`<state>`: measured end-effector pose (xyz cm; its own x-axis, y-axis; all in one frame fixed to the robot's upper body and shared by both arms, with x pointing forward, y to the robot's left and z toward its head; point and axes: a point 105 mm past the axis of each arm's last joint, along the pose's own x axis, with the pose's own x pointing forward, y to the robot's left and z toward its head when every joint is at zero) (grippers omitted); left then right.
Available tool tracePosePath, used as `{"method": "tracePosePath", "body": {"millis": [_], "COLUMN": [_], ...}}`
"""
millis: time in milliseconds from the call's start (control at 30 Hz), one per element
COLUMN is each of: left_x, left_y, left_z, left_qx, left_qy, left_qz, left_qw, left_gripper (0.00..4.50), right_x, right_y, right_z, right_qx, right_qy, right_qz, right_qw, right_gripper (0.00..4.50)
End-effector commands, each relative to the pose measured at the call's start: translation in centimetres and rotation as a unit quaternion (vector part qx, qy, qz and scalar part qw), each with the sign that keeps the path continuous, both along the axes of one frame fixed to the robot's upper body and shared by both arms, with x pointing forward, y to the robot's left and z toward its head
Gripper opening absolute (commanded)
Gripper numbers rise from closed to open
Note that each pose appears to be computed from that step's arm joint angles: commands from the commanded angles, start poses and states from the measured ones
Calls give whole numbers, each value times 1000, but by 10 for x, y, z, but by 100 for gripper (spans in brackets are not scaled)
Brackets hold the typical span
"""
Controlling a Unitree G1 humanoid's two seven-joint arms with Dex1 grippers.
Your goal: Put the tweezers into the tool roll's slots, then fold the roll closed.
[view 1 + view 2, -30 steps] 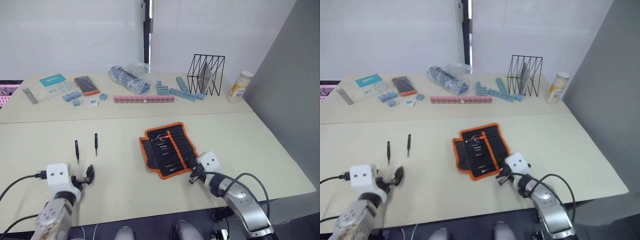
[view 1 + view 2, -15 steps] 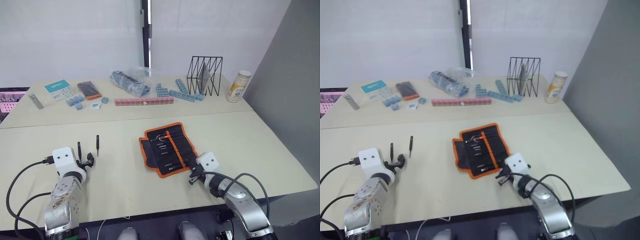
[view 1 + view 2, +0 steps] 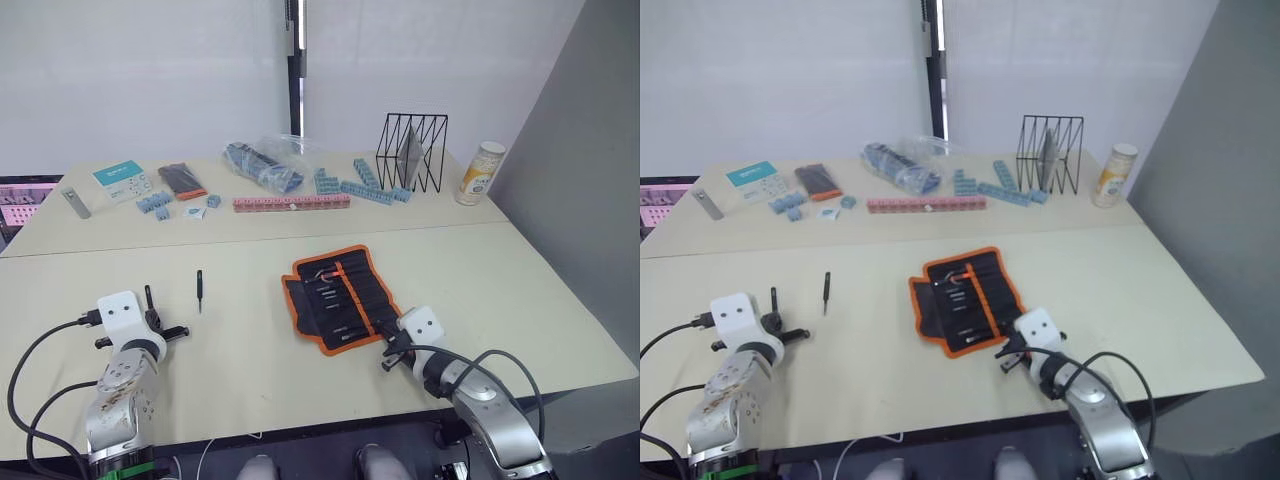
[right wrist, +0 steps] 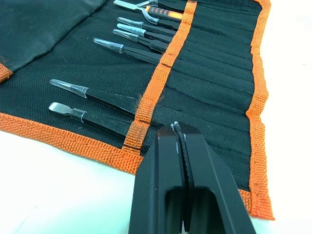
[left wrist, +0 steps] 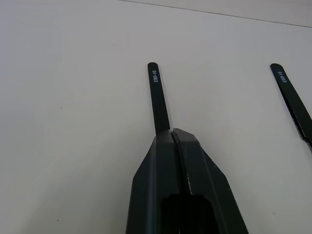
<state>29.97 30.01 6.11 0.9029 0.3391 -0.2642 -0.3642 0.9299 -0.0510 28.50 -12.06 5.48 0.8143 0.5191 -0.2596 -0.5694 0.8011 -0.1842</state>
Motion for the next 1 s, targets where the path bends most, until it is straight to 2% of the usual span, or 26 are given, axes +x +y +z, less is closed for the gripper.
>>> {"method": "tracePosePath", "body": {"millis": [33,133,367,600,733,767,900,1000], "left_x": [3,2,9,-1,-11,-14,-28,-38], "left_y": [-17,-11,9,14,9,8,10,17], "left_z": [-19,-13,33,49,63,66,65,46], "left_qx": [-27,-19,39,53,62,64,64,41], "left_qy": [32,24,-50,-84,-113,-117,-105,-65], "left_qz": [-35,-31,-27,-12,-17,-14,-3,19], "left_qw": [999,999,998,995,991,991,992,997], "left_gripper": [1,1,1,1,110,150,278,278], "right_x": [-8,-9,-11,-12,-13,-13,-14,-14], "right_y": [-5,-5,-4,-4,-4,-4,-5,-4], "right_z": [-21,-21,-24,-26,-26,-26,-26,-27], "right_qx": [-16,-16,-18,-20,-22,-22,-23,-23], "right_qy": [47,48,53,57,59,59,61,64], "right_qz": [-6,-6,-6,-4,-2,-1,2,4], "right_qw": [999,999,998,998,998,998,998,998], "right_gripper": [0,0,0,0,0,0,0,0]}}
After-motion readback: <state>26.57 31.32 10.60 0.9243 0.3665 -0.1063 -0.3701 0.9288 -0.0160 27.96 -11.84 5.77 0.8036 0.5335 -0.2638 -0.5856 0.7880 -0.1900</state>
